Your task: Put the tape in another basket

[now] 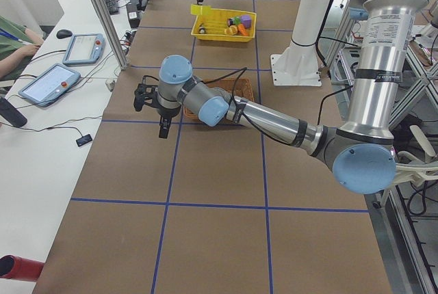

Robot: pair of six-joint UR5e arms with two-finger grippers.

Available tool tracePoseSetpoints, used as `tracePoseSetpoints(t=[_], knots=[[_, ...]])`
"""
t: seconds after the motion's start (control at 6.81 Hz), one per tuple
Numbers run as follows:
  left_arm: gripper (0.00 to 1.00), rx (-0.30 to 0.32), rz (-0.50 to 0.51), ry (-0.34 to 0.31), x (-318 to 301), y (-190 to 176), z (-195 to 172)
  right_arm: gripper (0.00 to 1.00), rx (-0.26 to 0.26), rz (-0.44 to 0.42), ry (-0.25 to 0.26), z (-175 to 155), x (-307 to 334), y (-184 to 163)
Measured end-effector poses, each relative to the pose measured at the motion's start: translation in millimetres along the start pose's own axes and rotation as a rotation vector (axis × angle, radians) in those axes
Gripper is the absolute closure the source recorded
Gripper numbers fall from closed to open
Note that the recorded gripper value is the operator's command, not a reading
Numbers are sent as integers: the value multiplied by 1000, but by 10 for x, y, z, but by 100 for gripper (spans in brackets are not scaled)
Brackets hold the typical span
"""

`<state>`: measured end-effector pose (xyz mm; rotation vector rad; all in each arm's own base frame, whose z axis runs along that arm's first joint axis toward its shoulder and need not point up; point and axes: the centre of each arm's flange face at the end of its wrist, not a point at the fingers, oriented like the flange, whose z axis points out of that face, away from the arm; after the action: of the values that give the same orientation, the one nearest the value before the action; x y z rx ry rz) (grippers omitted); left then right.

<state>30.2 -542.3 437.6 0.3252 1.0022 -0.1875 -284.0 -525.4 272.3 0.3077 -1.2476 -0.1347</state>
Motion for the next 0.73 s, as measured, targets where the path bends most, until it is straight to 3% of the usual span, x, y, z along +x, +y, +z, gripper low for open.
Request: tracePoseSetpoints(t=[0.44,0.73], knots=[[2,91,-171,295,715,274,14,100,83,137,-236,36,-495,263],[3,47,-299,523,1251,462,-55,100,134,216,-431,198,-864,603]])
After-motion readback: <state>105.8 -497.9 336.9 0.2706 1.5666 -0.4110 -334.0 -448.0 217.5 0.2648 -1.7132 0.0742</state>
